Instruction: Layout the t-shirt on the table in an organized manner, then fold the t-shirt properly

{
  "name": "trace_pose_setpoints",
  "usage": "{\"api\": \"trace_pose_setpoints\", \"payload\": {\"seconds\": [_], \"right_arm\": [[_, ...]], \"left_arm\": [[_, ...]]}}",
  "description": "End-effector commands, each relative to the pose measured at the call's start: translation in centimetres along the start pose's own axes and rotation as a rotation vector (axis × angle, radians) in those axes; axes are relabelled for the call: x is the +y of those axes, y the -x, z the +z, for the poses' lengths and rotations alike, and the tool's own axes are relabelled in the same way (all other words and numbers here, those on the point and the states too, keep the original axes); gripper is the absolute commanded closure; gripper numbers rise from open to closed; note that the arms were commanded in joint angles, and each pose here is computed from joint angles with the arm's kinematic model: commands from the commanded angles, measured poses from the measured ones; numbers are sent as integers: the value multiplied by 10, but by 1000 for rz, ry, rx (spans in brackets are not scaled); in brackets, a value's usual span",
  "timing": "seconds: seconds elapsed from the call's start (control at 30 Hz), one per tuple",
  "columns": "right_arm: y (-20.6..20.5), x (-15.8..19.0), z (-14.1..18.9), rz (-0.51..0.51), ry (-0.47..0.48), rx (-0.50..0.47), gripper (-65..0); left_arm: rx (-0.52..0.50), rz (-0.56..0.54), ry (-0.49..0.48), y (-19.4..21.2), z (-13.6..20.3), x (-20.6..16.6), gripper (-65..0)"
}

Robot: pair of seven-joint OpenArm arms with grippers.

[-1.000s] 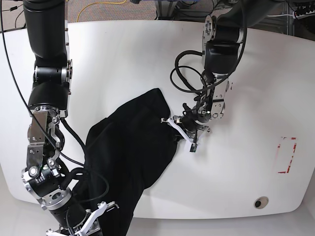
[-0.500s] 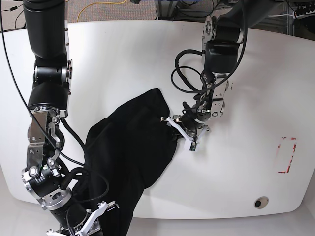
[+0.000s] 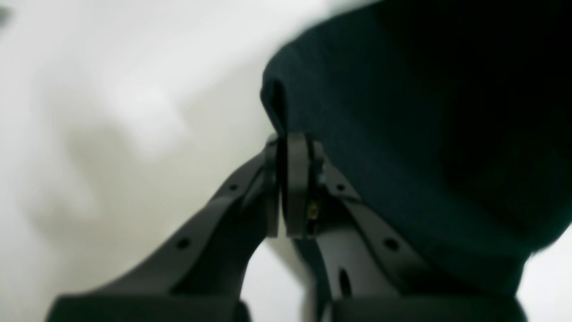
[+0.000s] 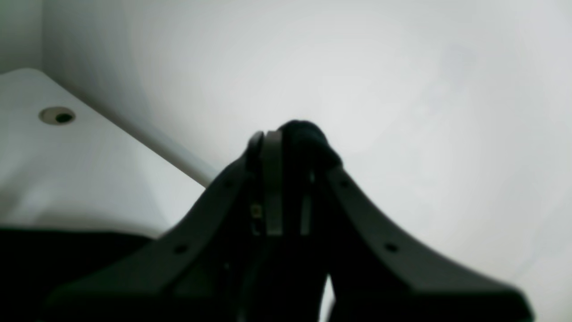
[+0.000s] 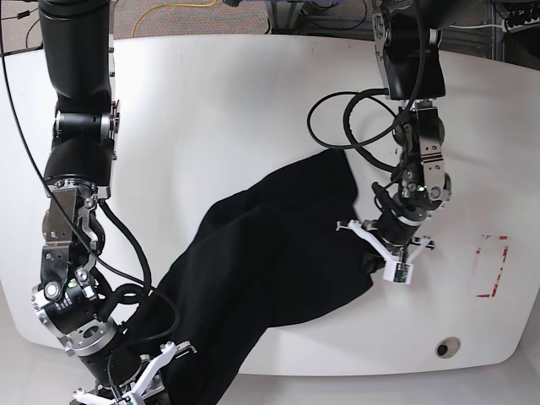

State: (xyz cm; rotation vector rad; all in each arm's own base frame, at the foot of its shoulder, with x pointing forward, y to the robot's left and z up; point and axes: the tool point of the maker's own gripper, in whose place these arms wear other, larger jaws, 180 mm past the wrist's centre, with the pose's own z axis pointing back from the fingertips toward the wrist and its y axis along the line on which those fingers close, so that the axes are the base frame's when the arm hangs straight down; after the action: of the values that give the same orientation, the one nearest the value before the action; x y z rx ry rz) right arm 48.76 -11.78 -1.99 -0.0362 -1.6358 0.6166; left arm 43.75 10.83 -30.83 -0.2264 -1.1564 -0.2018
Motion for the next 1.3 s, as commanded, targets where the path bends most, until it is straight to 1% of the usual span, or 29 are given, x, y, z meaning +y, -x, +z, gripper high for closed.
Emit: {"api": "trace_pose_setpoints", "payload": {"seconds": [0.0, 0.17, 0.23, 0.37, 0.63, 0.8, 0.9, 1.03, 1.13, 1.27], "right_arm": [[-24, -16, 4, 22, 37, -64, 0], [-18, -19, 2, 18, 40, -48, 0], [-14, -22, 0, 15, 43, -35, 0], [-6, -35, -1, 18, 61, -2, 0], [-3, -67, -15, -17, 98, 37, 0], [-8, -81, -22, -33, 115, 45, 0], [-12, -85, -23, -34, 120, 41, 0], [-14, -84, -24, -32, 117, 36, 0], [-14, -83, -25, -34, 114, 36, 0], [-15, -81, -25, -36, 110, 31, 0]], "left_arm": [[-80, -58, -14, -39, 16, 10, 0], [-121, -124, -110, -72, 52, 46, 0], [-123, -154, -138, -80, 65, 56, 0], [-154, -225, -213, -110, 93, 79, 0], [-176, -288, -381, -161, 140, 126, 0], [-194, -303, -453, -190, 160, 146, 0], [-193, -316, -475, -202, 166, 153, 0], [-161, -323, -466, -198, 162, 150, -1], [-97, -333, -395, -174, 140, 131, -93], [-14, -302, -304, -133, 114, 107, -269]]}}
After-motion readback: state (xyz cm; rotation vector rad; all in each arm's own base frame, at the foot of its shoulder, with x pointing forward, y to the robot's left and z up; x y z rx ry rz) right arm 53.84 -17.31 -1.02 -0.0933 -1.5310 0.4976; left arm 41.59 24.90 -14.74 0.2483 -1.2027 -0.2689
